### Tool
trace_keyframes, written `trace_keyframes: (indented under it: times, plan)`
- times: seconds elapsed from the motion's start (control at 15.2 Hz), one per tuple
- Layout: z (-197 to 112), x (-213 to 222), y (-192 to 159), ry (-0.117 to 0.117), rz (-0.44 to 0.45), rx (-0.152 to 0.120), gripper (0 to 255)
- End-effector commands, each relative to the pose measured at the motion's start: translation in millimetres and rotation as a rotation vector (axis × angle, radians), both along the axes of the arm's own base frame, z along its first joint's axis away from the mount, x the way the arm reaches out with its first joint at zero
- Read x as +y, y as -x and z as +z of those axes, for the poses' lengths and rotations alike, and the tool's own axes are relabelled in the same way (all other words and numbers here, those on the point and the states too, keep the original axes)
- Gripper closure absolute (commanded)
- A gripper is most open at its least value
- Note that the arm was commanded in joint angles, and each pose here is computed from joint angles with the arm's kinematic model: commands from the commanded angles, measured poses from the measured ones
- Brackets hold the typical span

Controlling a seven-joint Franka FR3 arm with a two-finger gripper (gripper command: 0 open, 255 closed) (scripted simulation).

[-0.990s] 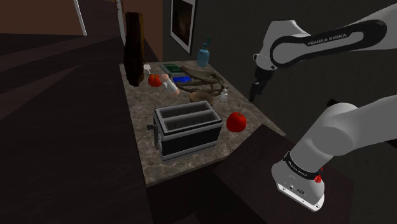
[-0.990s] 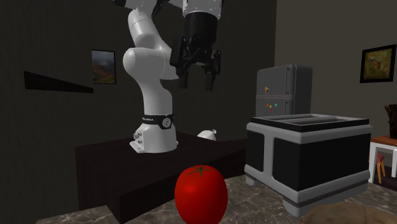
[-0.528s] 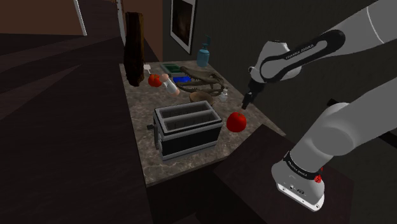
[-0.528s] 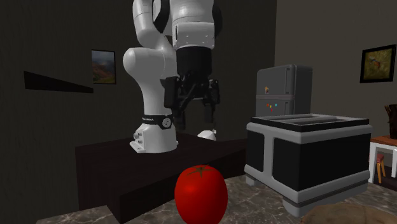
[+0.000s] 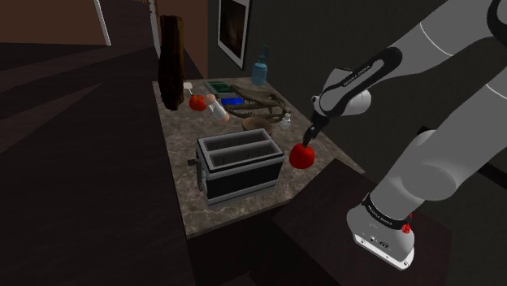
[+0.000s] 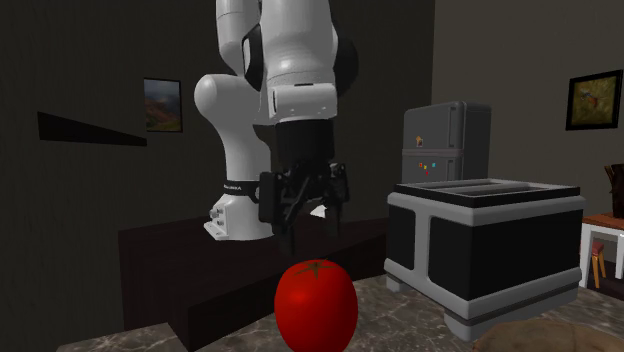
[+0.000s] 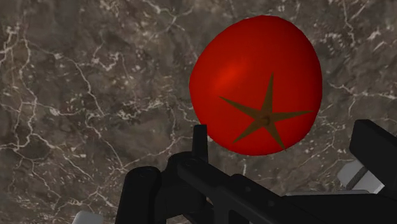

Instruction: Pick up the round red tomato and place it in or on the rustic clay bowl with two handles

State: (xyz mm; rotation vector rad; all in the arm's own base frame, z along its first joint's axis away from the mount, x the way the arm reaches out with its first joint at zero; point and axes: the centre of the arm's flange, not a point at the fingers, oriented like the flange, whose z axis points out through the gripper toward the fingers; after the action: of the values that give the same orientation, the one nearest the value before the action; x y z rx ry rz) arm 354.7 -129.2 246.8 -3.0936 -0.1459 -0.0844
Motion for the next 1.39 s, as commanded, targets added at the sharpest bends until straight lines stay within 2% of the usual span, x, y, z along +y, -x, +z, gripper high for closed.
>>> trace_keyframes:
  times: [0.0, 0.59, 0.66, 1.32]
  plan:
    - [-11.0, -0.3, -0.7, 0.001, 0.0, -0.001, 0]
    - [-14.0, -0.1, -0.8, 0.001, 0.0, -0.001, 0]
    - [-14.0, -0.1, -0.8, 0.001, 0.0, -0.001, 255]
    - [-8.7, -0.1, -0.9, 0.001, 0.0, -0.001, 255]
